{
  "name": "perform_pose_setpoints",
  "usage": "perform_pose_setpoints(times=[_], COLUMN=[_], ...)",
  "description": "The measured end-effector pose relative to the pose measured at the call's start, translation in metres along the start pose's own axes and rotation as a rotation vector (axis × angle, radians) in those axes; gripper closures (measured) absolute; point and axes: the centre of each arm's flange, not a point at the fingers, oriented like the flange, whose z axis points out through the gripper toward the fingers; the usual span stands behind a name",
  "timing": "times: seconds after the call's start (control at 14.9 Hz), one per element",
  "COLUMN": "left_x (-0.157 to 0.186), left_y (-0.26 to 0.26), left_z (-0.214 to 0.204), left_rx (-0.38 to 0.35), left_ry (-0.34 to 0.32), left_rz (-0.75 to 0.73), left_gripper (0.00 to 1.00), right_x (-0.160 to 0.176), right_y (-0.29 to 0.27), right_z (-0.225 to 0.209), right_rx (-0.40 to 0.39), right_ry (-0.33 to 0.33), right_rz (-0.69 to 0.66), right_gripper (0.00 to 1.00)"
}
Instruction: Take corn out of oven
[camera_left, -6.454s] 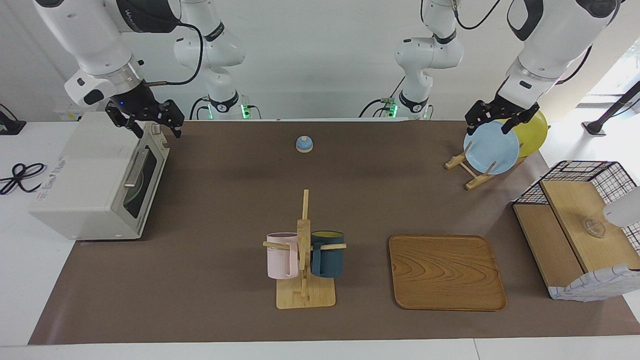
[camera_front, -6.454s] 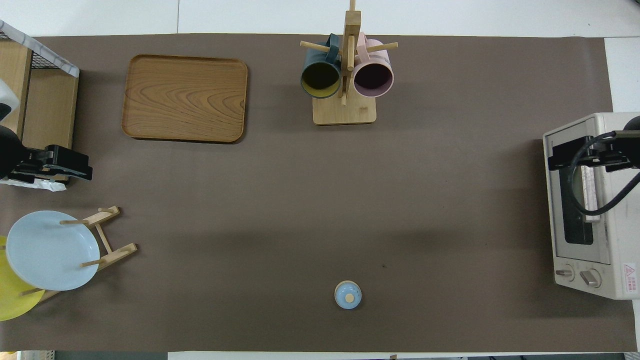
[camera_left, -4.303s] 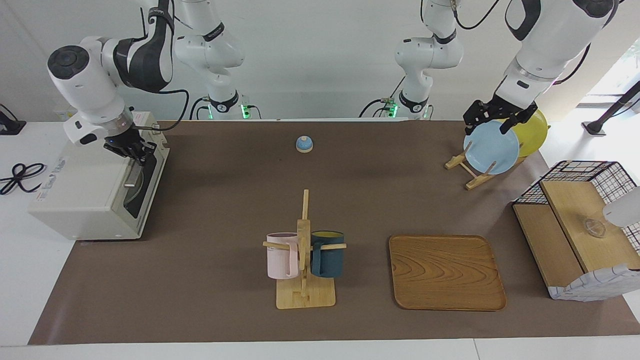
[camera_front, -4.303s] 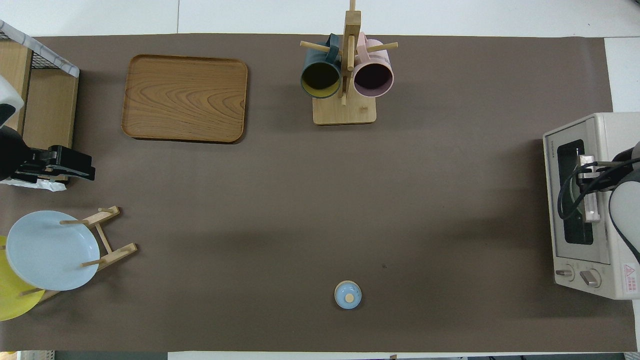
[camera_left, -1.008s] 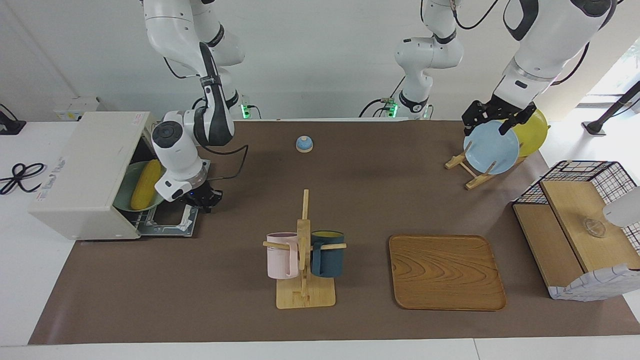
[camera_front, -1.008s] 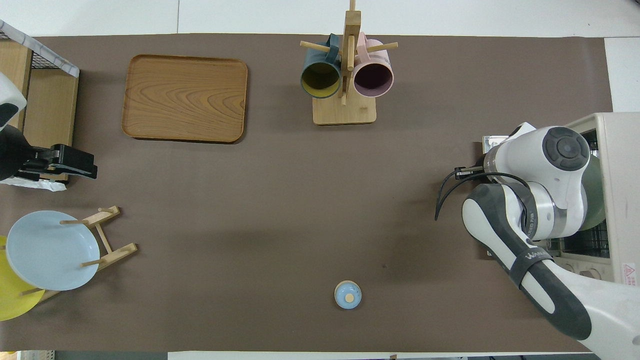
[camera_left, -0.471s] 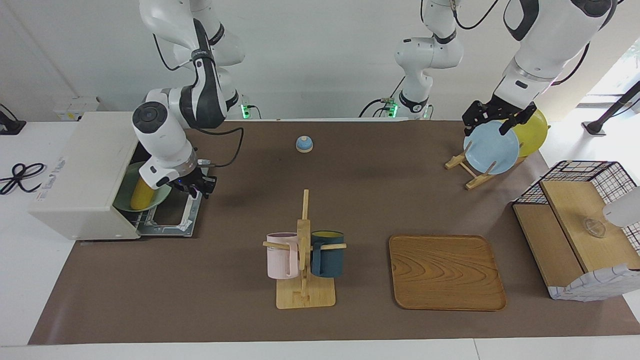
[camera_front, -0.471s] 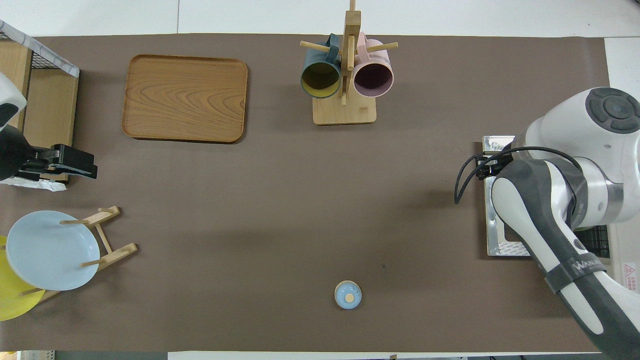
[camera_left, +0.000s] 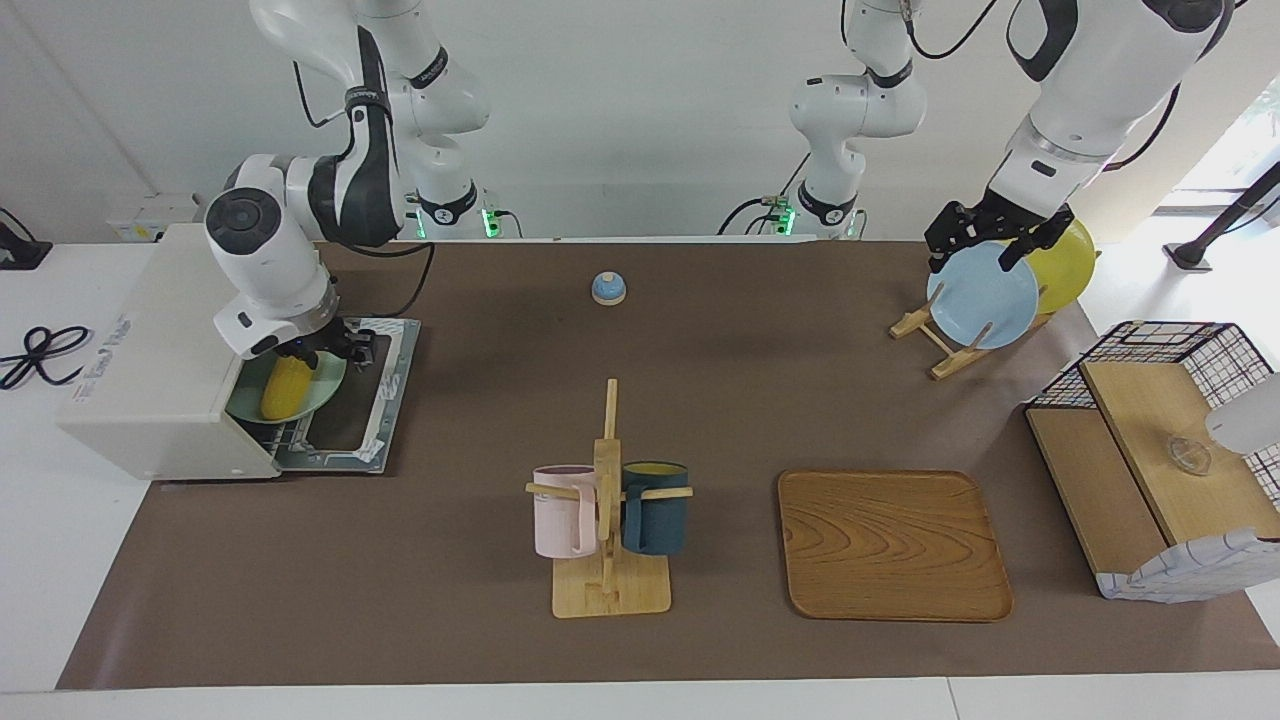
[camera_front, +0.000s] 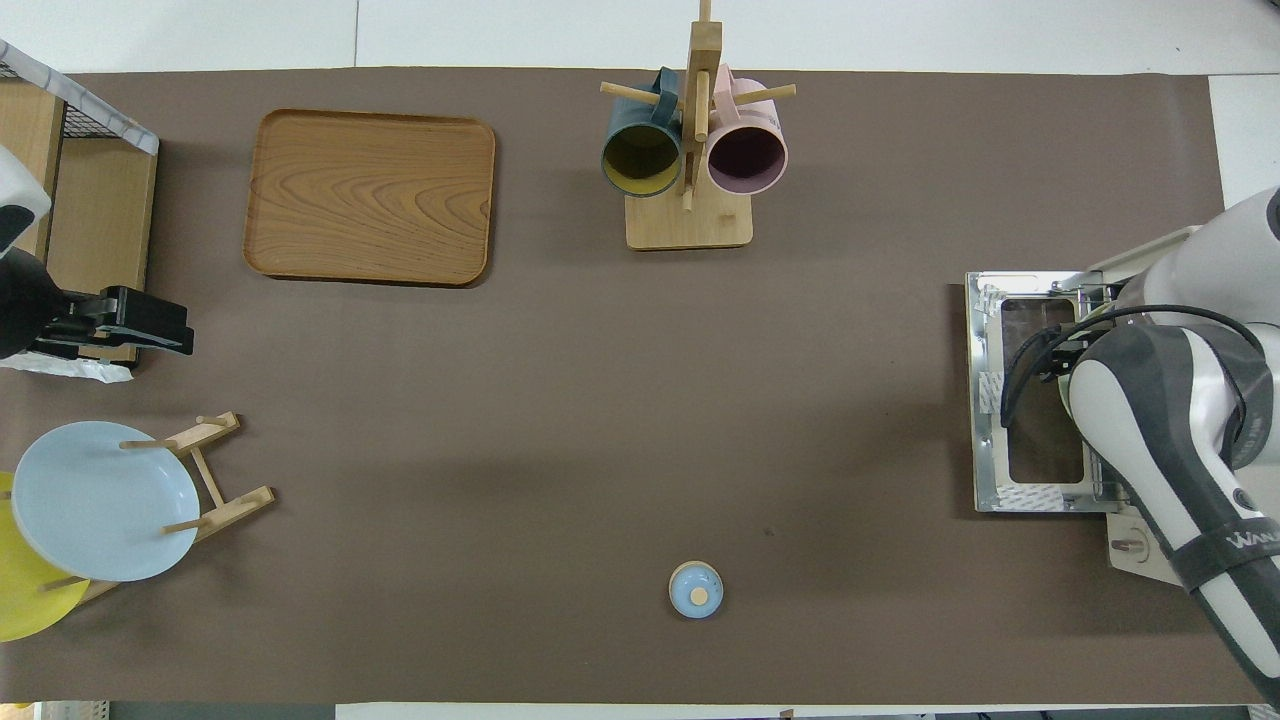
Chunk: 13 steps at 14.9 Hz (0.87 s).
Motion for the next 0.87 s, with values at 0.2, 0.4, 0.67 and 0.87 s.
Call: perform_pose_setpoints(times=[0.2, 0.4, 0.67, 0.87], left_x=[0.001, 0.001, 0.002, 0.002], left_y=[-0.001, 0.000, 0.000, 0.000], left_z=[0.002, 0.002, 0.002, 0.002], left_rx=[-0.001, -0.001, -0.001, -0.001], left_ry=[0.006, 0.007, 0.011, 0.012], left_rz=[-0.002, -0.001, -0.001, -0.001], left_gripper=[0.00, 0.00, 0.00, 0.00], right_x=[-0.002, -0.002, -0.005, -0.013], right_y=[0.003, -0.003, -0.009, -0.011], right_z=[0.010, 0.012, 0.022, 0.033], right_rx=[0.003, 0.002, 0.006, 0.009], right_ry=[-0.003, 0.003, 0.039, 0.035], right_rz=[0.005, -0.002, -0.007, -0.011], right_gripper=[0.44, 0.51, 0.52, 0.63])
